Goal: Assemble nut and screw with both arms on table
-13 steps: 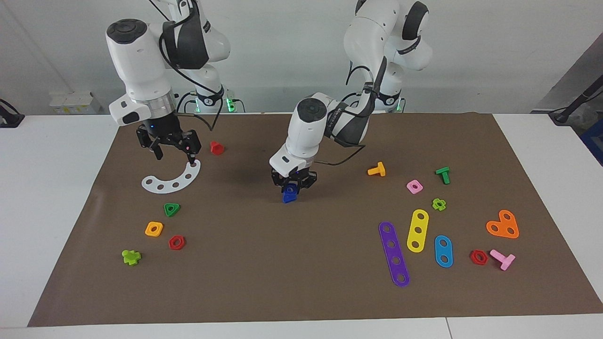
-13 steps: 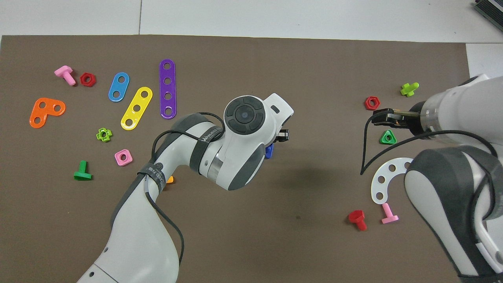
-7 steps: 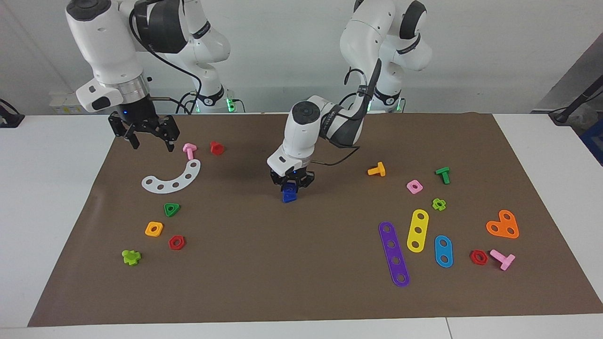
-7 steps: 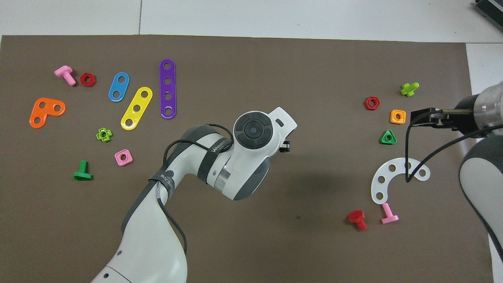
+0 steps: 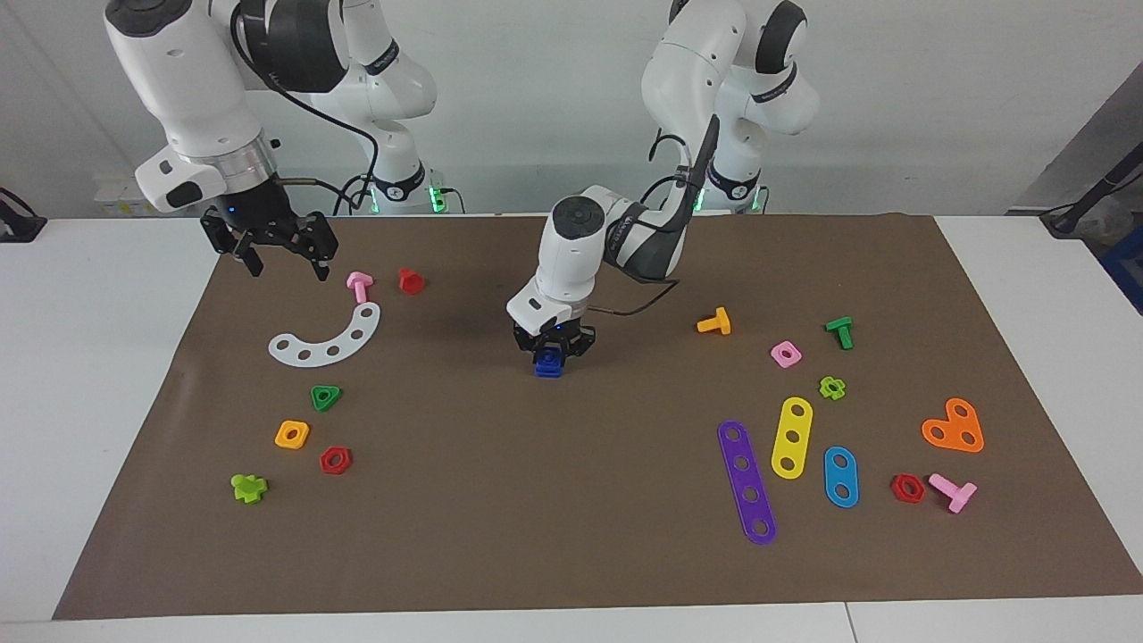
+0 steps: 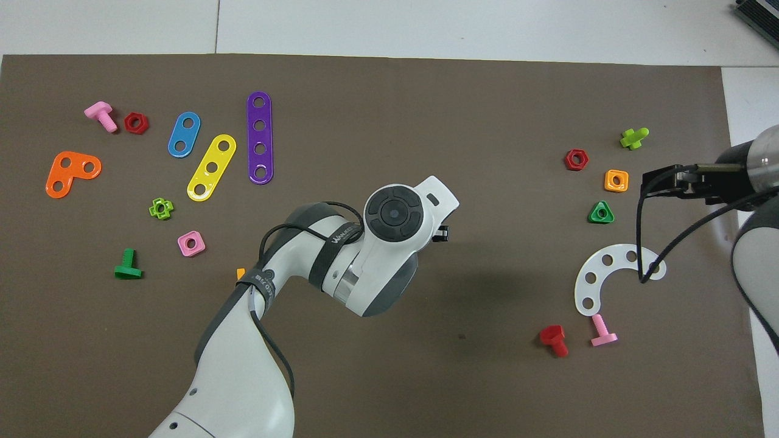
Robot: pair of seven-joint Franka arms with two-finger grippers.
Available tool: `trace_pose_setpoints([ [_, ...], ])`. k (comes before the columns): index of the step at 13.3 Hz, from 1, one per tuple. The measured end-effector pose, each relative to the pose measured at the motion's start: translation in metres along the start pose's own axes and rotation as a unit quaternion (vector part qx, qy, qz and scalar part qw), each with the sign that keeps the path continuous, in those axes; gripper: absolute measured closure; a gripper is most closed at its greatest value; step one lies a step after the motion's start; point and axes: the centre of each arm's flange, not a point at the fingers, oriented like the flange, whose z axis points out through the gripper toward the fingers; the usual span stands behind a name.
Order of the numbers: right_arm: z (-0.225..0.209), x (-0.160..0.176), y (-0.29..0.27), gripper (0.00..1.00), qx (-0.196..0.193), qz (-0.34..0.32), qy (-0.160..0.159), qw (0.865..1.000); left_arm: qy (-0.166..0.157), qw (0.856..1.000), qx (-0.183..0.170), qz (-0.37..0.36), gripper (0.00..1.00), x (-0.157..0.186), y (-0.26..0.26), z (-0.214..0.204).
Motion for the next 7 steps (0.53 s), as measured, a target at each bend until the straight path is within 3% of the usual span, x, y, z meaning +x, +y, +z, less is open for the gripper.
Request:
trace_pose_setpoints([
  [3,0.003,-0.001,-0.001,0.03,0.0,-0.009,-0.005,1.0,0.016,1.0,0.001,0.0,0.08,0.013,-0.002,-0.017],
  [4,0.004,-0.001,-0.001,0.03,0.0,-0.017,-0.006,1.0,0.015,1.0,0.008,-0.005,0.0,0.021,-0.007,-0.027],
  [7,0.005,-0.002,-0.001,0.03,0.0,-0.02,-0.008,1.0,0.008,0.997,0.051,-0.055,0.0,0.066,-0.066,-0.088],
])
